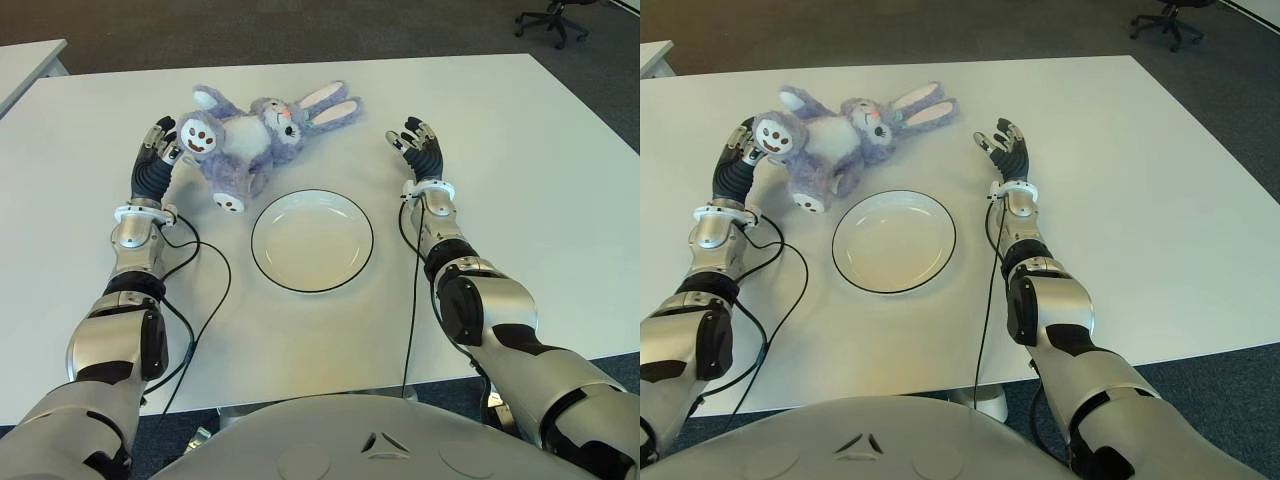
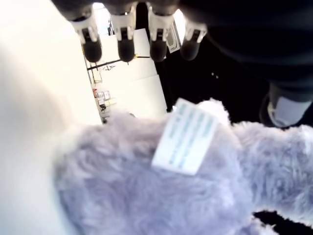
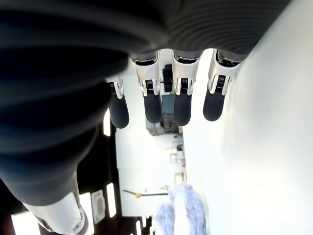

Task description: Put the doll into the plate.

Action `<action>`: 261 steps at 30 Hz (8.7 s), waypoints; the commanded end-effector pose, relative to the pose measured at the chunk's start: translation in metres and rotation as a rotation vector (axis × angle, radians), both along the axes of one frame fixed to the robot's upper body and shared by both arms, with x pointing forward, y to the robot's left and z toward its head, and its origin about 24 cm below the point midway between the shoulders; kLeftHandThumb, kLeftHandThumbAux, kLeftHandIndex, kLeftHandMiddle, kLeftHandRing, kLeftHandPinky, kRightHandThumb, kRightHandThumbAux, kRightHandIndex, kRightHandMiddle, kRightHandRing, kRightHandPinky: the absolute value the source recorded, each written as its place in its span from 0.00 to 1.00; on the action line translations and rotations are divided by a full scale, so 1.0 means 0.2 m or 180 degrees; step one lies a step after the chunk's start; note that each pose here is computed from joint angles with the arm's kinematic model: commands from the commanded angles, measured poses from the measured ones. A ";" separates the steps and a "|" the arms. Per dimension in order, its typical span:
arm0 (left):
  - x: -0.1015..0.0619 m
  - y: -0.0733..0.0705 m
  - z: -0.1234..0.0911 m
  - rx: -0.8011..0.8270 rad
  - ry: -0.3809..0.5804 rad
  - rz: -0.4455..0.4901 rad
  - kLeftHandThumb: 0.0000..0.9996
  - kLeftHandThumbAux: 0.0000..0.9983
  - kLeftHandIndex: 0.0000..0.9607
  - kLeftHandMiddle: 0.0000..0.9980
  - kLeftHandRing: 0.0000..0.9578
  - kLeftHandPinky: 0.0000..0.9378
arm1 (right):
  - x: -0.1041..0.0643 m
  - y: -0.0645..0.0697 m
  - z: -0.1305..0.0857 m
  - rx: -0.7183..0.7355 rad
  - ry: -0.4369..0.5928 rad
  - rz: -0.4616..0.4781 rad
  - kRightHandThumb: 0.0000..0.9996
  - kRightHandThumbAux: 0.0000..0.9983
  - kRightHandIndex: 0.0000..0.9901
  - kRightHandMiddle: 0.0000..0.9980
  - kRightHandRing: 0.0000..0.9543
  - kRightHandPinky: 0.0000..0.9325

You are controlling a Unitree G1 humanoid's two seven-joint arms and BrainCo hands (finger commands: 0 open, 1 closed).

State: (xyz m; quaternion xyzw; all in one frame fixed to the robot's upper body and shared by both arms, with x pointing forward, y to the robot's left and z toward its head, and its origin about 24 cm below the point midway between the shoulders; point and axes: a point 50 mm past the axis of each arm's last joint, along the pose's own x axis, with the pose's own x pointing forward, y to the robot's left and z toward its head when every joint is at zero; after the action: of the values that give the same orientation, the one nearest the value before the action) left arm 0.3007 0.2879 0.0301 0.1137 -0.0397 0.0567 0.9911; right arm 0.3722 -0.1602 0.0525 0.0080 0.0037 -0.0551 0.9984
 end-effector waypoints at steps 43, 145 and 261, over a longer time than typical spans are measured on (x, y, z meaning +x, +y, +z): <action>-0.57 -0.07 -0.55 0.0569 0.1518 -0.0471 0.55 0.19 0.00 0.00 0.00 0.00 | -0.16 -0.03 -0.28 0.0036 0.0643 -0.0060 0.23 0.76 0.13 0.13 0.12 0.14; -0.45 -0.29 -0.45 0.0552 0.0560 -0.0518 0.43 0.18 0.00 0.00 0.00 0.00 | -0.16 -0.01 -0.28 -0.0083 0.0647 -0.0001 0.23 0.74 0.19 0.14 0.13 0.17; -0.36 -0.52 -0.37 0.0966 -0.0420 0.0456 0.47 0.25 0.00 0.00 0.02 0.04 | -0.15 0.01 -0.26 -0.0097 0.0645 -0.0002 0.44 0.74 0.21 0.18 0.17 0.22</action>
State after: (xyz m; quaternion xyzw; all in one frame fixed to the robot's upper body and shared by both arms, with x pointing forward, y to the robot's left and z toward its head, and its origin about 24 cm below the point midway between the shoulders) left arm 0.2876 0.2423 0.0517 0.3128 -0.2676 0.1485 0.8992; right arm 0.3698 -0.1657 0.0514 -0.0156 -0.0031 -0.0595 0.9981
